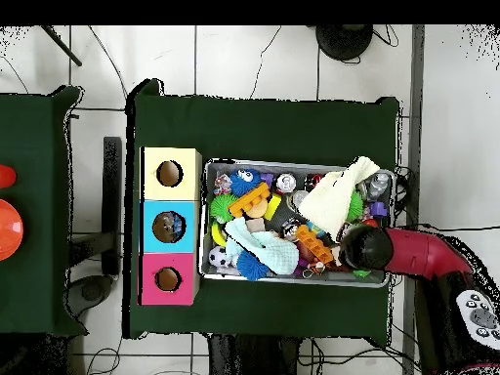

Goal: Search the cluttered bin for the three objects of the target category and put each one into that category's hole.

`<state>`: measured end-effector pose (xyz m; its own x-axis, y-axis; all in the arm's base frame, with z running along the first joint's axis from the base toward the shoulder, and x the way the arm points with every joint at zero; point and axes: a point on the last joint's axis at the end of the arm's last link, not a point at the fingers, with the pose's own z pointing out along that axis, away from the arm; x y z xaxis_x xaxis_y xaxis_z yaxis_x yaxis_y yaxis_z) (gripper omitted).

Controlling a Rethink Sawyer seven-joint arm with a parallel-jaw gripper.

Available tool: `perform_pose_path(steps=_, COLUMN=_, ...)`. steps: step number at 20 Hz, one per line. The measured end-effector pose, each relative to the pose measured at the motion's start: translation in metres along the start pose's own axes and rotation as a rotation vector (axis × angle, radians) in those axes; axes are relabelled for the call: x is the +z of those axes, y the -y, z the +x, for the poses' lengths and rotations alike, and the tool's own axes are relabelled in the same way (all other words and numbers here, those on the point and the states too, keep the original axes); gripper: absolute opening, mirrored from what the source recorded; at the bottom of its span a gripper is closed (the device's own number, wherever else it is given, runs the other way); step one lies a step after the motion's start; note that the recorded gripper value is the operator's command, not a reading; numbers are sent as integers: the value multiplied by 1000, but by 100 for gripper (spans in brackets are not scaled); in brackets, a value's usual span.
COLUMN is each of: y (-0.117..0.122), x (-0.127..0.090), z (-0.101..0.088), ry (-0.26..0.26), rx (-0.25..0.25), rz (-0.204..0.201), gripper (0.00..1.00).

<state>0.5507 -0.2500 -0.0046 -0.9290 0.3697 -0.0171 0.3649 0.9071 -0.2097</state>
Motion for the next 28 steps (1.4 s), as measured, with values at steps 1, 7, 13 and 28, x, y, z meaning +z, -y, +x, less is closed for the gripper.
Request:
perform_pose_path(steps=1, y=0, x=-3, z=0, ry=-7, rx=4, rz=1, gripper=0)
perform_pose_path(steps=7, y=1, x=-37, z=3, ry=-83, rx=36, rz=18, gripper=0)
perform_pose_path(steps=13, y=7, x=-69, z=2, ry=-119, rx=59, rz=36, gripper=0)
perform_pose_path(steps=28, y=-6, x=-36, z=5, ry=-66, rx=47, rz=-6, gripper=100)
